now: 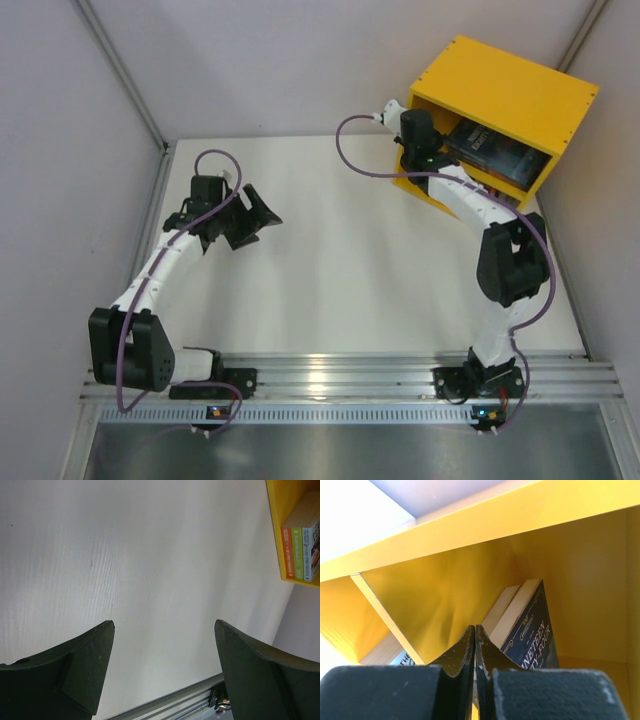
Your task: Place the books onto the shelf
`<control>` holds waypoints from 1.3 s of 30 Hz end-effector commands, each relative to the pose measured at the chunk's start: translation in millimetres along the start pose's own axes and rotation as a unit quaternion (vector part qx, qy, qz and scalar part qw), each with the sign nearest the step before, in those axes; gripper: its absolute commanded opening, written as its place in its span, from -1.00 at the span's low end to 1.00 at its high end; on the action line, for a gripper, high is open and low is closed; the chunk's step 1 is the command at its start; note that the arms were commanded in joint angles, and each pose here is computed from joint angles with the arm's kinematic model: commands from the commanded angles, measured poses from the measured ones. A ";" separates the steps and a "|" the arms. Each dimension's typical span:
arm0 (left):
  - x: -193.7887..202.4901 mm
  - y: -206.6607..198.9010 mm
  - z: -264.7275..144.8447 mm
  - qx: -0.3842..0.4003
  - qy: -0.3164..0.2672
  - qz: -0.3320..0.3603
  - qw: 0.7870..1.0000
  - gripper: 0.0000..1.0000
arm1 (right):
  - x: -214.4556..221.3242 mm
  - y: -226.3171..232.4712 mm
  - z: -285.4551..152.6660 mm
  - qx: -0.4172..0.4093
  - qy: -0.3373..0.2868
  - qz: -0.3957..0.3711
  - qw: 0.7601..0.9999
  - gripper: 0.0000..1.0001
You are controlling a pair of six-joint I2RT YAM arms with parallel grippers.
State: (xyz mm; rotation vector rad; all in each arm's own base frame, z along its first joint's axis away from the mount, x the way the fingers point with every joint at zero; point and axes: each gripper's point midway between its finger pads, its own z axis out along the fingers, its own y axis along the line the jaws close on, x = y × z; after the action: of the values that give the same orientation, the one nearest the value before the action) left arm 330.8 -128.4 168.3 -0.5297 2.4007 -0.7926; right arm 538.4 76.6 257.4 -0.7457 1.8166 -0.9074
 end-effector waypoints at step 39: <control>-9.9 -9.4 -8.9 0.016 -0.021 0.008 1.000 0.72 | 35.6 -50.1 -22.3 0.043 0.029 0.038 0.998 -0.97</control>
State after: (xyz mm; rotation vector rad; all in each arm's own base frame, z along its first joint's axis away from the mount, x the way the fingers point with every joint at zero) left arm 331.8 -127.5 165.3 -0.5376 2.4080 -0.7898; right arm 523.5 47.7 255.5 -0.7197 1.8475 -0.9573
